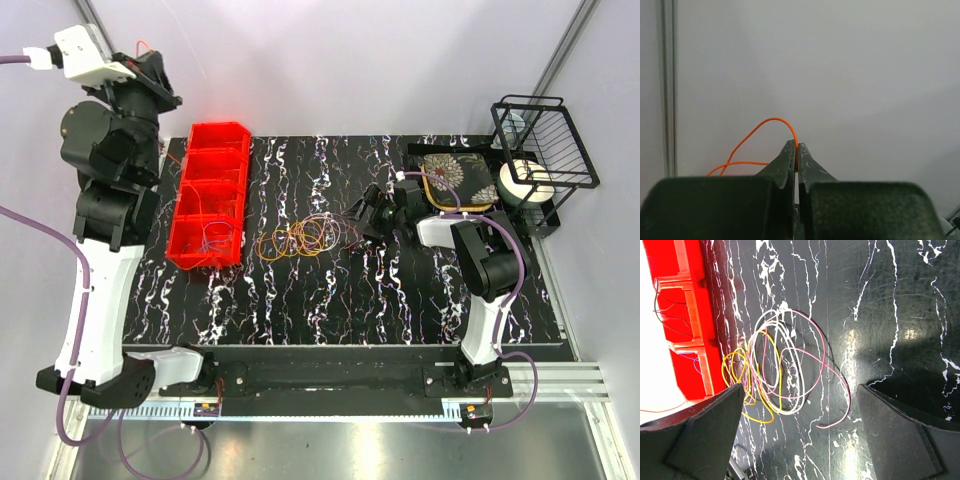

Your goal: Untangle the cables

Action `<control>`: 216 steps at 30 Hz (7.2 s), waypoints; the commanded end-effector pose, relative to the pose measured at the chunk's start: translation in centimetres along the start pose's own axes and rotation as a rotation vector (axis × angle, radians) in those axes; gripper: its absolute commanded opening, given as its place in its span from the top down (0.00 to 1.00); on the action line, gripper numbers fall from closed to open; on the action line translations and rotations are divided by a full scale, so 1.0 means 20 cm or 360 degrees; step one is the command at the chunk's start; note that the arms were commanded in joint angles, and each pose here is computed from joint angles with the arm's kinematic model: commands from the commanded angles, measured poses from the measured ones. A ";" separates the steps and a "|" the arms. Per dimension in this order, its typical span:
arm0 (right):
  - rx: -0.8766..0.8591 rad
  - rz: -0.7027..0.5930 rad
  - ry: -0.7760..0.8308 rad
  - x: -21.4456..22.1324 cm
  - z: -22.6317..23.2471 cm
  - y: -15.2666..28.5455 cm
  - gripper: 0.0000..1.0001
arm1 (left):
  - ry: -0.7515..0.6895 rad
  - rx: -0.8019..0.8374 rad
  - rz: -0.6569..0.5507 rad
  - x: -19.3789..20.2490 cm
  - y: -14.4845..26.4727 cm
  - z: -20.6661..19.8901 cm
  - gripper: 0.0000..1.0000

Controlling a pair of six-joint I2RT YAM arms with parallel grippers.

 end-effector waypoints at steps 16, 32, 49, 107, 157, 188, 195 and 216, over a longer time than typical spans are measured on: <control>-0.0076 0.0053 0.0002 -0.01 0.04 -0.06 0.00 | 0.0096 0.0124 -0.0287 -0.39 -0.13 -0.11 1.00; -0.0089 0.0102 -0.0036 0.01 0.03 -0.09 0.00 | 0.0500 0.0579 -0.0503 -0.77 0.18 -0.32 1.00; -0.0099 0.0123 -0.0044 0.01 0.03 -0.09 0.00 | 0.0274 0.0330 -0.0411 -0.45 0.01 -0.17 1.00; -0.0125 0.0246 -0.0136 0.07 -0.02 -0.18 0.00 | 0.0182 -0.0384 0.0043 0.67 -0.14 0.60 1.00; -0.0177 0.0291 -0.0178 0.10 -0.01 -0.20 0.01 | 0.0269 -0.0799 0.0611 1.53 -0.09 0.98 1.00; -0.0184 0.0265 -0.0122 0.07 0.04 -0.16 0.00 | 0.0396 -0.0961 0.1153 1.66 0.11 0.93 0.01; -0.0109 0.0250 0.0006 0.11 0.09 -0.17 0.00 | 0.0256 -0.0767 0.1500 1.53 0.36 0.79 0.01; 0.0684 -0.0129 0.0407 -0.04 0.07 0.29 0.00 | 0.0143 -0.0400 0.1898 1.63 1.02 0.63 0.01</control>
Point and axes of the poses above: each gripper's point midway between its finger pads, its own y axis back along the fingers, its own z axis along the line the jaws close on, x = y × z, the point moved 4 cm from there along y, back along the fingers, and after that the axes turned 5 degrees about y, right-handed, at the moved point
